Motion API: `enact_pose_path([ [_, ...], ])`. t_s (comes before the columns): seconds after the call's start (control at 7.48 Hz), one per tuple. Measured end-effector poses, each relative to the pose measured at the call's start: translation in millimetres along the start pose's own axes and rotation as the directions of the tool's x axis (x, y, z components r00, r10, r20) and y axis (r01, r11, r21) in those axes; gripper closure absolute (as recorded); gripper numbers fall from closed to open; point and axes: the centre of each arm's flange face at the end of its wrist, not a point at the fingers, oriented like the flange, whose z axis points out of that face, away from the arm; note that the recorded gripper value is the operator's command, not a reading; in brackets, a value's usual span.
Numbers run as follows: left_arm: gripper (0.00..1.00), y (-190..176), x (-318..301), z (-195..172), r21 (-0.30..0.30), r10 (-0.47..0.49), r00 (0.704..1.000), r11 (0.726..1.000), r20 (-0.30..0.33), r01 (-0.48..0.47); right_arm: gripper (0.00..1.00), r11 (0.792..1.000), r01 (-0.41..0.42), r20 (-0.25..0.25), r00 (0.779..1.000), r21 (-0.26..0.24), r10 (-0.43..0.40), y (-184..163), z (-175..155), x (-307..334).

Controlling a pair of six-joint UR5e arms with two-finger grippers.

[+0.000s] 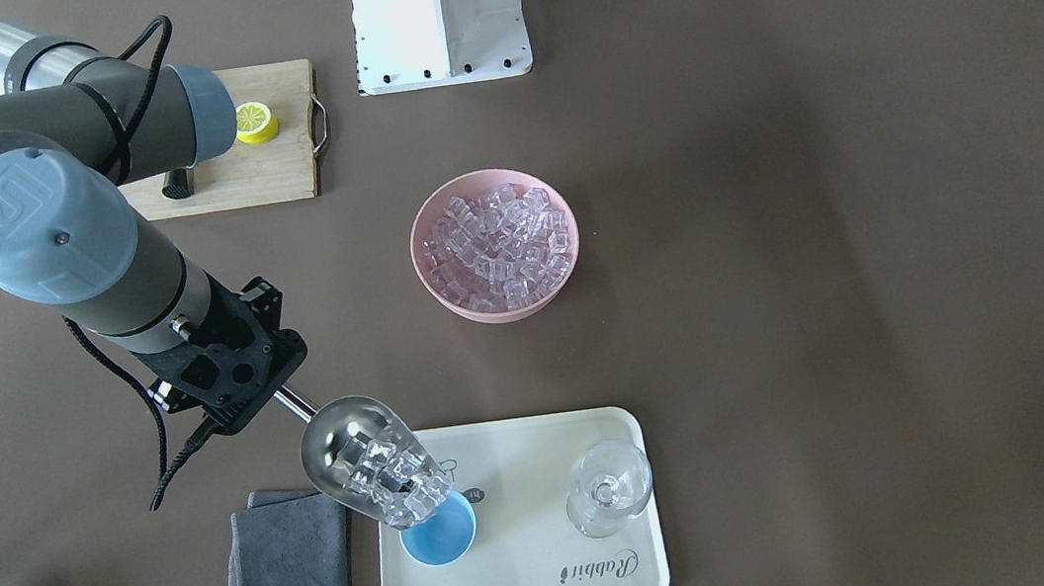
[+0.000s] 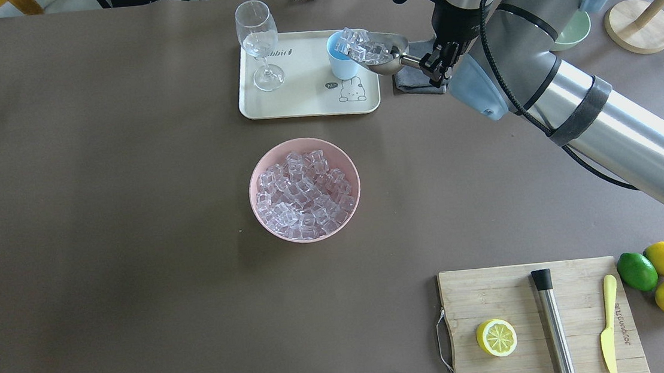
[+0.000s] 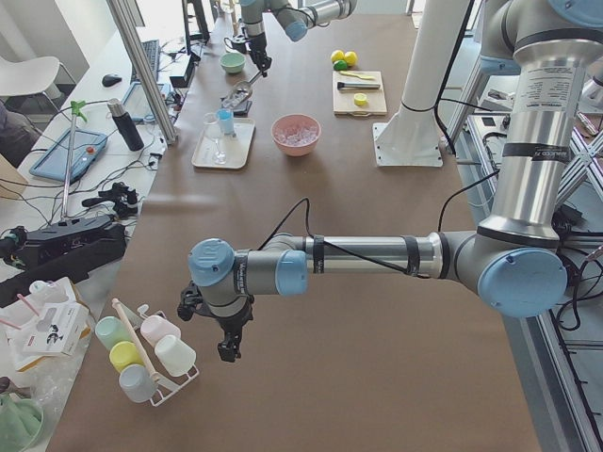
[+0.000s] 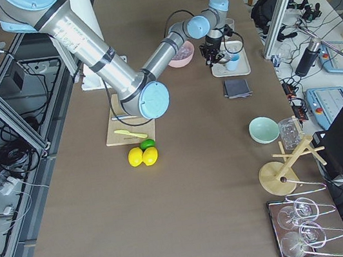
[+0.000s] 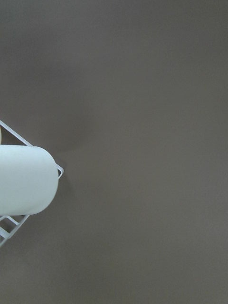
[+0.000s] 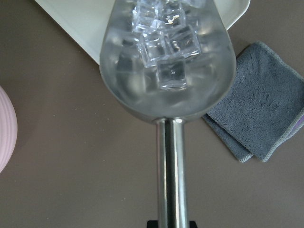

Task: Put ice in cup with scoop
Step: 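Position the scoop tip over the blue cup with the right gripper, then tilt the scoop with the right gripper to pour ice into the blue cup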

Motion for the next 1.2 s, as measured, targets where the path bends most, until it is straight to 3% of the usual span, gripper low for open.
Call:
enact_pose_path([
  [0.27, 0.01, 27.4, -6.6, 3.5, -0.007, -0.03, 1.0, 1.0, 0.0, 0.03, 1.0, 0.999, 0.0, -0.008, 1.0, -0.044, -0.001, -2.2, -8.2, -0.2],
  [0.67, 0.01, 49.2, -3.8, 4.8, -0.01, -0.045, 0.999, 0.999, -0.003, 0.045, 1.0, 0.998, -0.009, -0.015, 1.0, -0.064, 0.008, -4.4, -17.7, 2.8],
  [1.07, 0.01, 51.4, 14.2, -7.2, -0.022, -0.257, 0.965, 0.966, -0.046, 0.256, 1.0, 0.996, -0.005, -0.043, 0.999, -0.093, 0.001, -15.2, -25.8, 3.4],
  [1.2, 0.01, 50.4, 16.3, -8.8, -0.024, -0.283, 0.958, 0.959, -0.051, 0.282, 1.0, 0.994, -0.004, -0.054, 0.999, -0.108, -0.002, -21.0, -28.9, 2.6],
])
